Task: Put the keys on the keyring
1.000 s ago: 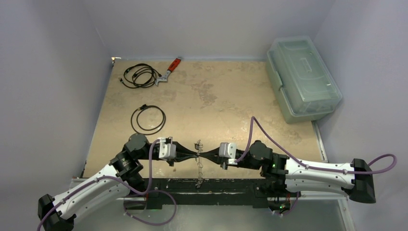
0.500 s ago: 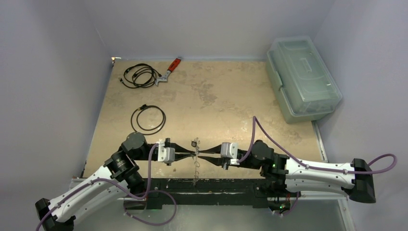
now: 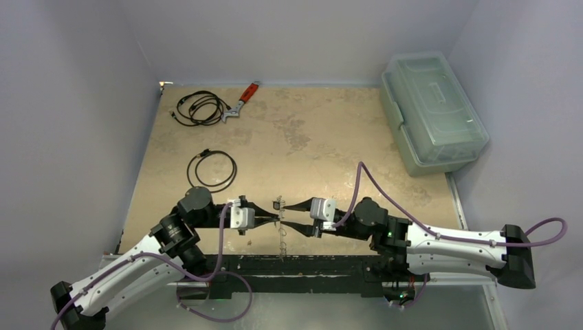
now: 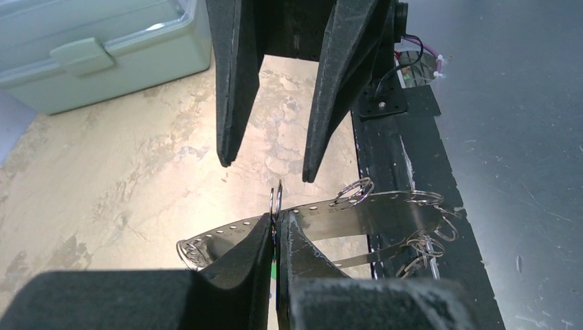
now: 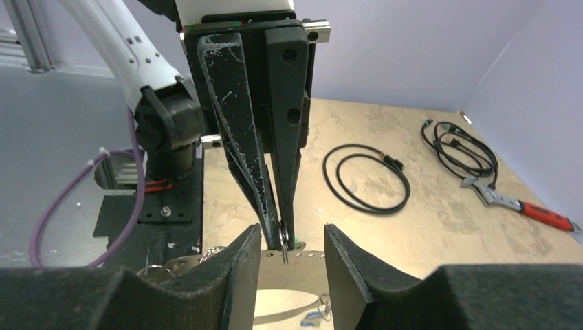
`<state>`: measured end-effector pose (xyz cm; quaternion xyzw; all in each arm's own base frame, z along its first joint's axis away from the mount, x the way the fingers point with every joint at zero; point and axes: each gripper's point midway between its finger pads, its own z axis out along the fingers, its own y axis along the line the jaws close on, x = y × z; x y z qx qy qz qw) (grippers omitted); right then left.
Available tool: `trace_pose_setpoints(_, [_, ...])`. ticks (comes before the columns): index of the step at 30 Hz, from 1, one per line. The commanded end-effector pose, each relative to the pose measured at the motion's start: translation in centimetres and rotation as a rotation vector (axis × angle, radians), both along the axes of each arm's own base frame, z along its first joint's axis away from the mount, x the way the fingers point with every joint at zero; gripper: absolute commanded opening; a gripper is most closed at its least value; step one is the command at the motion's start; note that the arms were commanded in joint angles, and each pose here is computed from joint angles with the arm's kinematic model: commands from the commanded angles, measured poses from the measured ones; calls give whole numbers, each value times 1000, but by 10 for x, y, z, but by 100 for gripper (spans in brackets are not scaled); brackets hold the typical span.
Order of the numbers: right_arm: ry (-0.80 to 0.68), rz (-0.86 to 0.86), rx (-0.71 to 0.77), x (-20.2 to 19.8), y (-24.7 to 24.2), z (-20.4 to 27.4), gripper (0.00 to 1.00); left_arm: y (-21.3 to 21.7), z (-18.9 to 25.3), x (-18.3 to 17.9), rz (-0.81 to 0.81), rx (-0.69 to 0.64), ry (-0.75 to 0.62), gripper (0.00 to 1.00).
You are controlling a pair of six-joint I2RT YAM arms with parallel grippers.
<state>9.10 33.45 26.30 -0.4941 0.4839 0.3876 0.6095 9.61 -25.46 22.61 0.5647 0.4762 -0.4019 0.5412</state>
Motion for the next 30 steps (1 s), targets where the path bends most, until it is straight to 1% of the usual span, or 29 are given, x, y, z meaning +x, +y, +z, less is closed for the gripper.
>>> trace_pose_setpoints(1, [-5, -33, 28, 6, 1, 19, 42, -2, 23, 3, -3, -36, -56, 0])
trace_pose_setpoints(7, [20, -9, -45, 5, 11, 4, 41, -3, 21, 3, -8, -29, -50, 0])
trace_pose_setpoints(10, [32, 1, -83, 4, 16, -5, 36, -3, 20, 3, -9, -27, -46, 0])
trace_pose_setpoints(15, [41, -1, -108, 5, 19, -10, 33, -3, 20, 3, -5, -27, -46, 0])
trace_pose_setpoints(16, [41, -2, -108, 5, 19, -10, 32, -3, 20, 3, -5, -26, -46, 0])
trace_pose_setpoints(18, [40, -3, -106, 5, 19, -10, 22, -3, 20, 3, -5, -27, -46, 0])
trace_pose_setpoints(19, [40, -3, -105, 5, 19, -10, 21, -2, 20, 3, -3, -28, -48, 0])
trace_pose_setpoints(20, [41, -4, -105, 5, 18, -9, 21, -2, 21, 3, -3, -29, -50, 0])
trace_pose_setpoints(21, [42, -6, -107, 6, 18, -9, 23, -2, 21, 3, -4, -30, -50, 0])
trace_pose_setpoints(22, [43, -6, -106, 5, 17, -8, 28, -2, 21, 3, -3, -30, -51, 0])
trace_pose_setpoints(24, [48, -6, -96, 4, 15, -6, 32, -1, 22, 3, -1, -33, -54, 0])
trace_pose_setpoints(28, [71, 2, -48, 0, 9, 1, 33, -2, 22, -1, -21, -36, -54, 0])
trace_pose_setpoints(30, [72, 2, -44, 0, 8, 2, 32, -2, 23, -3, -33, -39, -55, 0])
